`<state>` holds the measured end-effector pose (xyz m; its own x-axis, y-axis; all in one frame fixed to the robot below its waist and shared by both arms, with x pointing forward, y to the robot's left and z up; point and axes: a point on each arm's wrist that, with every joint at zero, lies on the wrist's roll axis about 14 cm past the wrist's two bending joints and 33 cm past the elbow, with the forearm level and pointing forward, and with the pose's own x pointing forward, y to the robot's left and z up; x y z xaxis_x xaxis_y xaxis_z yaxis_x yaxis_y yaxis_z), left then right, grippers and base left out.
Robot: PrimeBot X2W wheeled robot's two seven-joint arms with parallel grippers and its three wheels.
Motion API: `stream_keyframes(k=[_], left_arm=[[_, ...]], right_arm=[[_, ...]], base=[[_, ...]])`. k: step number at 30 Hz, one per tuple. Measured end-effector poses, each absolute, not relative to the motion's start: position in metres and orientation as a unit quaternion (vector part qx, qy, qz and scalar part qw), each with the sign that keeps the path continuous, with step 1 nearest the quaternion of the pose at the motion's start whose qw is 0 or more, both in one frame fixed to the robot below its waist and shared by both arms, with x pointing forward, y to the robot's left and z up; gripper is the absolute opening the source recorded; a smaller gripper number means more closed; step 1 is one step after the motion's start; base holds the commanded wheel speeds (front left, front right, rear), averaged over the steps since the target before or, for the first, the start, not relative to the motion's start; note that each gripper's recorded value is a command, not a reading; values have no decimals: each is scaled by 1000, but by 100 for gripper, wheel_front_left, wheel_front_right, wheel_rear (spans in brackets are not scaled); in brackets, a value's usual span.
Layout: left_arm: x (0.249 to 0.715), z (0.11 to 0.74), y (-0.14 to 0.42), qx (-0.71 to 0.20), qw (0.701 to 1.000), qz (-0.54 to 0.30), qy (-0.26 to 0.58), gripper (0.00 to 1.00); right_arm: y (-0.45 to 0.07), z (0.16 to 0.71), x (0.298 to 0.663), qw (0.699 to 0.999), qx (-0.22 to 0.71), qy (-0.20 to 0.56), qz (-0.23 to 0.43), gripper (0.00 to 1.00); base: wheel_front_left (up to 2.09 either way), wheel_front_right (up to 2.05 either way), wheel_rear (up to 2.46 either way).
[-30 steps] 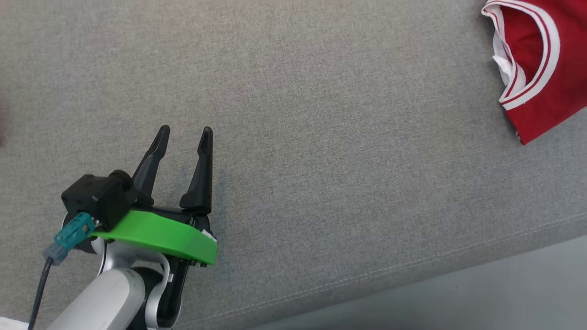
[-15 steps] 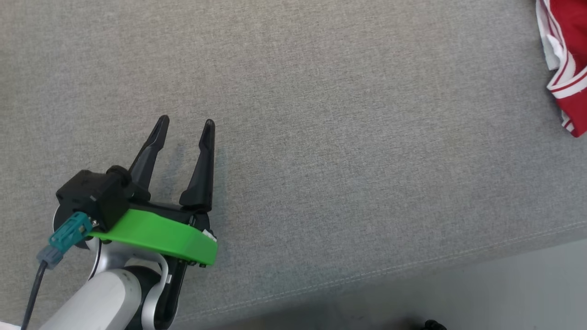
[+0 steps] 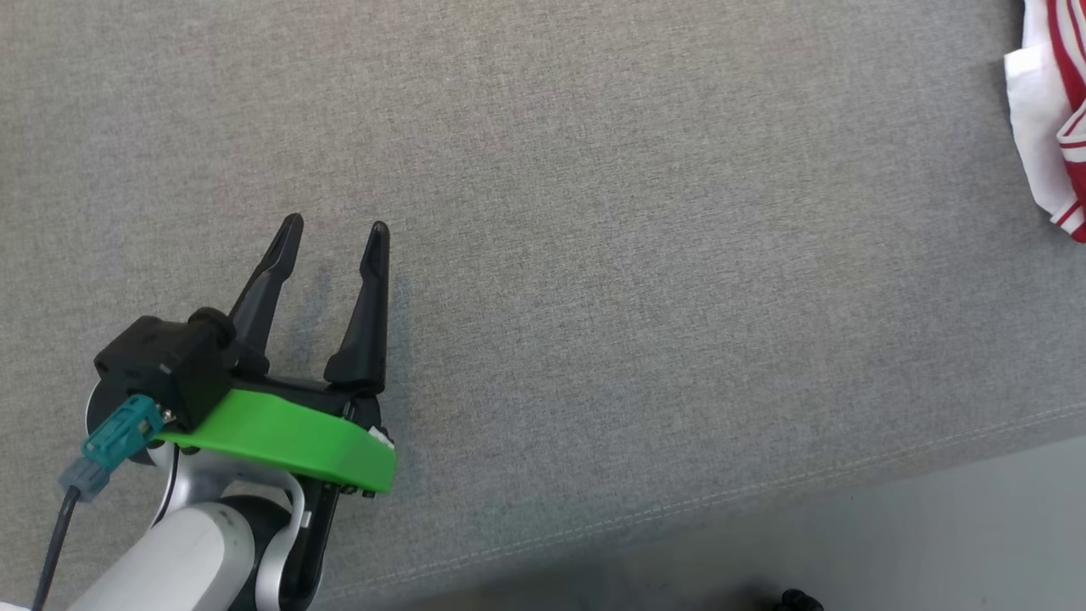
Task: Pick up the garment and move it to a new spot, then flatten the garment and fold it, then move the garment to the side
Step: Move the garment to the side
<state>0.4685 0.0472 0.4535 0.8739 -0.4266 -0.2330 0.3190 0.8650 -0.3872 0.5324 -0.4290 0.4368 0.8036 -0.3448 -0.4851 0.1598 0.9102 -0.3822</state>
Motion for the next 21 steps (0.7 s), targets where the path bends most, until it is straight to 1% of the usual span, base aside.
stream_keyframes(k=[4,10,17,21], left_arm=[[468,457,46,-174,953,-195,153,100],[465,467,47,-179,955,-190,139,100],[464,483,53,-187,959,-180,114,100],[462,494,59,-192,961,-176,92,100]], right_arm=[[-412,443,537,946,-154,260,-115,100],[-366,473,551,972,-131,189,-55,100],[-337,517,550,986,-118,115,-13,100],[-323,536,541,992,-100,77,3,100]], base=[[0,0,0],[0,0,0],[0,0,0],[0,0,0]])
